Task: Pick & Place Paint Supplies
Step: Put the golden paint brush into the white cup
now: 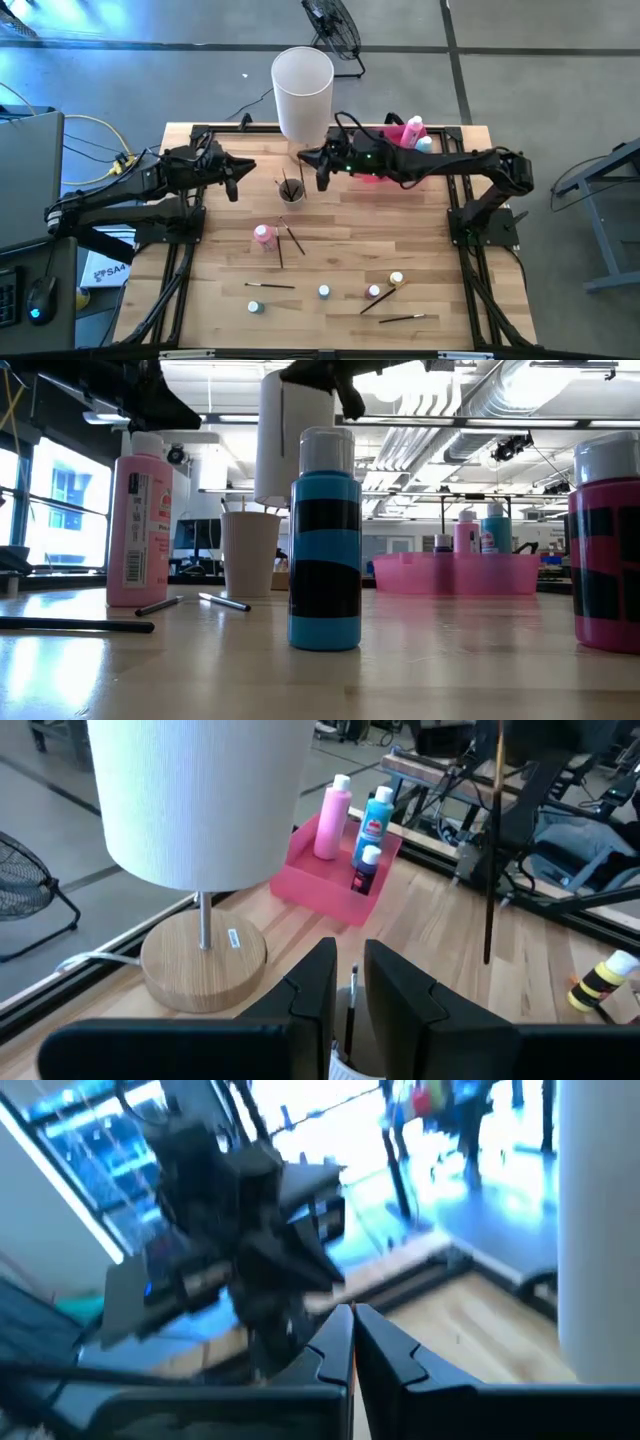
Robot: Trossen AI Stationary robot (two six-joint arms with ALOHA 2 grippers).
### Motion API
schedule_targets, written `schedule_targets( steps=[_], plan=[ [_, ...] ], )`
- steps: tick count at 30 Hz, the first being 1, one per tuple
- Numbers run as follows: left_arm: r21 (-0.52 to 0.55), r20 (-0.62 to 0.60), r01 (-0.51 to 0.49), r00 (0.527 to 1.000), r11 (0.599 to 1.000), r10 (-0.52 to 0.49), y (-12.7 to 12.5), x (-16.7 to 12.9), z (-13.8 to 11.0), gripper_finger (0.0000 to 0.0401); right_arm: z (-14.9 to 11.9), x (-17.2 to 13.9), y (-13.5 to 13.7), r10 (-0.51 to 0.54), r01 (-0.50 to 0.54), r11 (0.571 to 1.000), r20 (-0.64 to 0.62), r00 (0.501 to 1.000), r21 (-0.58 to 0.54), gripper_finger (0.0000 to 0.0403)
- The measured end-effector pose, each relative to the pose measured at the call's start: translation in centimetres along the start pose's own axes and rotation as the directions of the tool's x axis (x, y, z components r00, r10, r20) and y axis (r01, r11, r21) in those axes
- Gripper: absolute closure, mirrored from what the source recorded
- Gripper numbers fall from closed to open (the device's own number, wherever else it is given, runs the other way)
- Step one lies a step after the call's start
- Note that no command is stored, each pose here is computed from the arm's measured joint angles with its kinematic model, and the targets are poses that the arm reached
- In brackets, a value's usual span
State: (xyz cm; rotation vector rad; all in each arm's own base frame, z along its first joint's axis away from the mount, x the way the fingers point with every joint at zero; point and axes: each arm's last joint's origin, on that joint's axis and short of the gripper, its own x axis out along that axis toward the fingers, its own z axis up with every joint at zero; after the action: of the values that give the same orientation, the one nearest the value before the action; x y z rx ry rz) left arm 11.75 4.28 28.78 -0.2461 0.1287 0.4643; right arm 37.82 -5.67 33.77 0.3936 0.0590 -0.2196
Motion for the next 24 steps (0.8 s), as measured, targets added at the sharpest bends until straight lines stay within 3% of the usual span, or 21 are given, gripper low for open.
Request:
schedule_targets(
  steps=[8, 14, 24],
  plan=[
    [0.000, 0.000, 0.000, 1.000, 1.000, 0.000, 0.0, 0.0, 0.0, 0.0347, 0.2, -0.1, 1.8, -0.002, 0.010, 0.997, 0.111, 0.994, -0.072, 0.0400],
    [0.000, 0.003, 0.001, 1.000, 1.000, -0.001, 0.0, 0.0, 0.0, 0.0347, -1.7, 2.0, 2.1, 0.026, -0.009, 0.995, 0.169, 0.985, -0.096, 0.0400],
    [0.000, 0.003, 0.001, 1.000, 1.000, -0.001, 0.0, 0.0, 0.0, 0.0347, -4.9, 4.8, 0.4, -0.074, 0.095, 0.983, 0.131, 0.989, -0.158, 0.0400]
  ],
)
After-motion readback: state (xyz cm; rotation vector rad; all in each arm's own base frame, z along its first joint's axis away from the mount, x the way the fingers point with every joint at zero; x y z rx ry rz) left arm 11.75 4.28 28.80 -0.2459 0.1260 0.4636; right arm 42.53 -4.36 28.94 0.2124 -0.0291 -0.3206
